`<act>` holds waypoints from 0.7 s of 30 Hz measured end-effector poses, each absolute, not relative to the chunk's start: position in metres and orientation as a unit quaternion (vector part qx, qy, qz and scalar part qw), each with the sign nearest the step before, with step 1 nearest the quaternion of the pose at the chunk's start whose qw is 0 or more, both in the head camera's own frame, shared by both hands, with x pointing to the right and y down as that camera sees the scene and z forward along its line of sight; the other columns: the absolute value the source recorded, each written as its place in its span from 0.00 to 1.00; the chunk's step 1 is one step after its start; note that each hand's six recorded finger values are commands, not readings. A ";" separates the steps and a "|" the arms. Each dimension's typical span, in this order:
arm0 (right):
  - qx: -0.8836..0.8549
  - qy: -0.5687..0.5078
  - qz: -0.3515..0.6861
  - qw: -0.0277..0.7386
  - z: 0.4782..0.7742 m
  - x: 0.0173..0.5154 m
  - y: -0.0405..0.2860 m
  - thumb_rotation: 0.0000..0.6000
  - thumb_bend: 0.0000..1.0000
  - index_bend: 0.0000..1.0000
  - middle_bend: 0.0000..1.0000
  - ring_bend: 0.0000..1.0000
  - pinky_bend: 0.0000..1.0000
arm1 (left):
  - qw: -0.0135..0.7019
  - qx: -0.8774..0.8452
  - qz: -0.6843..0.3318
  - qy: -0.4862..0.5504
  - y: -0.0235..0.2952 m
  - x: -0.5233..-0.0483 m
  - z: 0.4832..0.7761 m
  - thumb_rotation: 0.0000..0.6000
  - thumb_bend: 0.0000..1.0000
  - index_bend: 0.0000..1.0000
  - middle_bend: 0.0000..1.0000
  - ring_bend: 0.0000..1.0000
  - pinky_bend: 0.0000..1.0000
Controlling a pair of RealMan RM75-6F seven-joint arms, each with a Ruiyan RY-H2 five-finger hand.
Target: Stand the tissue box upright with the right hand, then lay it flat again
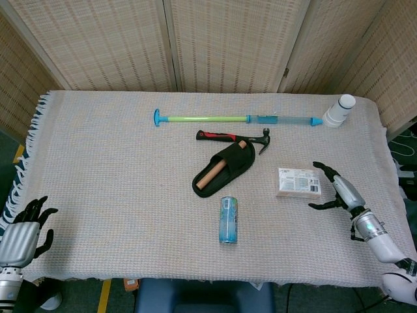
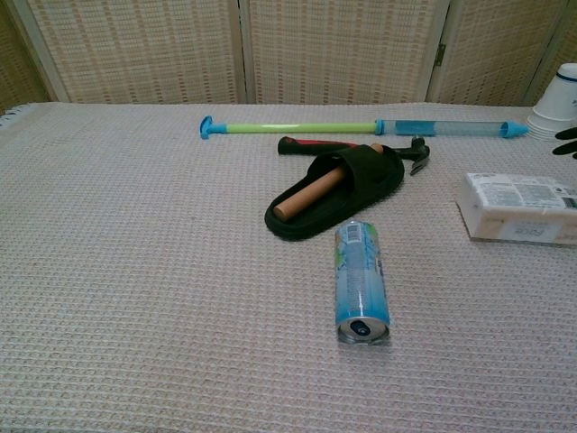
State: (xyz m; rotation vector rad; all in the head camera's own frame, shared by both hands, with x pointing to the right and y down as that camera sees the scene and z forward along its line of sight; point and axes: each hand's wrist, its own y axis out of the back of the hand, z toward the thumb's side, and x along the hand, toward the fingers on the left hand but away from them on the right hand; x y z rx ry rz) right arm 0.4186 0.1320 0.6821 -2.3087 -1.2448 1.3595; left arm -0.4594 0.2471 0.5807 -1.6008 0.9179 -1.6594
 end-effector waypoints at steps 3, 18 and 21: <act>-0.771 -0.429 0.446 0.149 0.661 0.411 0.137 1.00 0.00 0.00 0.06 0.07 0.00 | 0.323 -0.611 -0.633 0.350 0.247 -0.461 0.583 1.00 0.53 0.25 0.00 0.00 0.19; -0.596 -0.413 0.579 0.373 0.588 0.442 0.199 1.00 0.00 0.00 0.06 0.07 0.00 | 0.321 -0.609 -0.636 0.348 0.246 -0.462 0.587 1.00 0.53 0.25 0.00 0.00 0.19; -0.585 -0.429 0.583 0.367 0.581 0.451 0.203 1.00 0.00 0.00 0.06 0.07 0.00 | 0.322 -0.608 -0.636 0.349 0.246 -0.463 0.587 1.00 0.53 0.25 0.00 0.00 0.19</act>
